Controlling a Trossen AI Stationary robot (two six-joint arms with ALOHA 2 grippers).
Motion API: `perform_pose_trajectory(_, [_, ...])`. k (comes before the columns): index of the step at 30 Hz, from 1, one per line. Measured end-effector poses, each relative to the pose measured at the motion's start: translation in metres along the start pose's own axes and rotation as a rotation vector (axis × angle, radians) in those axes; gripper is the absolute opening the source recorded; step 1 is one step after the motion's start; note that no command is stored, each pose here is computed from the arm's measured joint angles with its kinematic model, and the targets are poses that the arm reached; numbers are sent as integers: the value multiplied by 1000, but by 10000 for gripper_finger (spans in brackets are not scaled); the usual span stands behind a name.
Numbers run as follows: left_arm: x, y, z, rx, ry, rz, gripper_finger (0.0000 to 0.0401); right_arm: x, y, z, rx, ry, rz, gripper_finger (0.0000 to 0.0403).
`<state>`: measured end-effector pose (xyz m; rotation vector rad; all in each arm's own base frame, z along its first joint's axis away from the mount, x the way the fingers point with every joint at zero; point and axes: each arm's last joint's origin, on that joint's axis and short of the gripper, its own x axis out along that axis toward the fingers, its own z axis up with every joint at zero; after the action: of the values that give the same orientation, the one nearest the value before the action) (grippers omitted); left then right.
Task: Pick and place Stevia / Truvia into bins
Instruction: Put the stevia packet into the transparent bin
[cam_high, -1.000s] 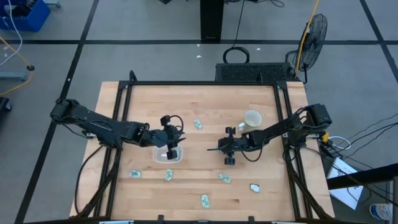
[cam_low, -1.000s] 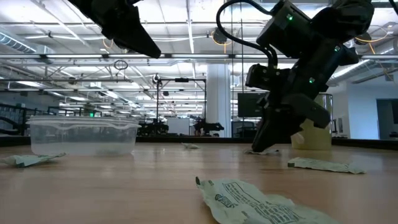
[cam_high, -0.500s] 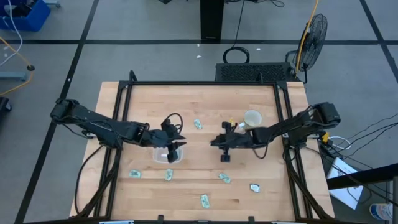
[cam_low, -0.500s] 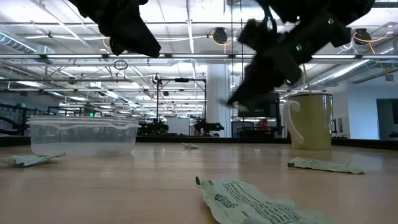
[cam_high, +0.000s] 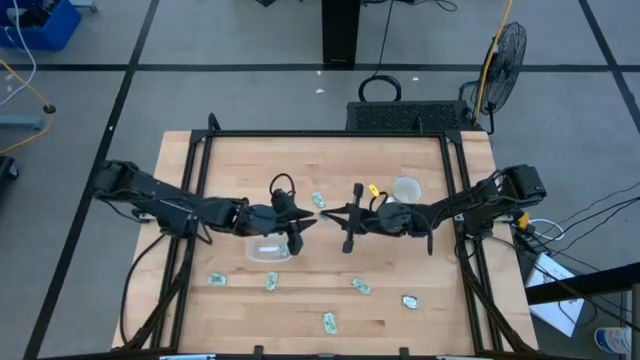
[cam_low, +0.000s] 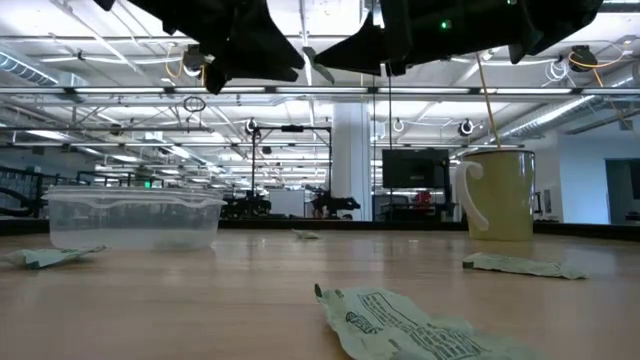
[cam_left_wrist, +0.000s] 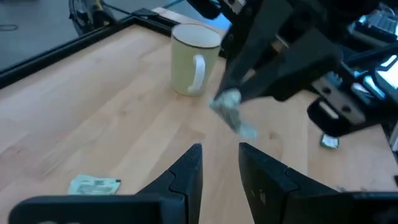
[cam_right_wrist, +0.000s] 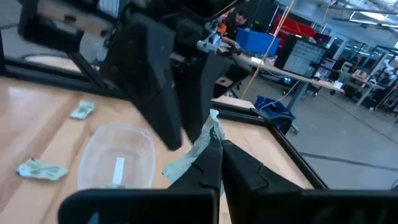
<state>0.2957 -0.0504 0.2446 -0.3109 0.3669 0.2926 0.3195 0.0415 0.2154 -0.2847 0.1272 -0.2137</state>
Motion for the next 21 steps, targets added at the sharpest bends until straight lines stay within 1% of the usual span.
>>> perform_pose_trajectory(7, [3, 0, 6, -39, -59, -19, 108, 0, -1, 0, -73, -4, -5, 1])
perform_pose_trajectory(10, [4, 0, 6, -54, -57, -17, 108, 0, -2, 2, -111, -17, -13, 1])
perform_pose_trajectory(16, [6, 5, 8, -60, -63, 1, 108, 2, -8, 3, -101, -36, -38, 1])
perform_pose_trajectory(21, [9, 15, 13, -57, -76, 39, 108, 3, -12, 5, -86, -65, -57, 1])
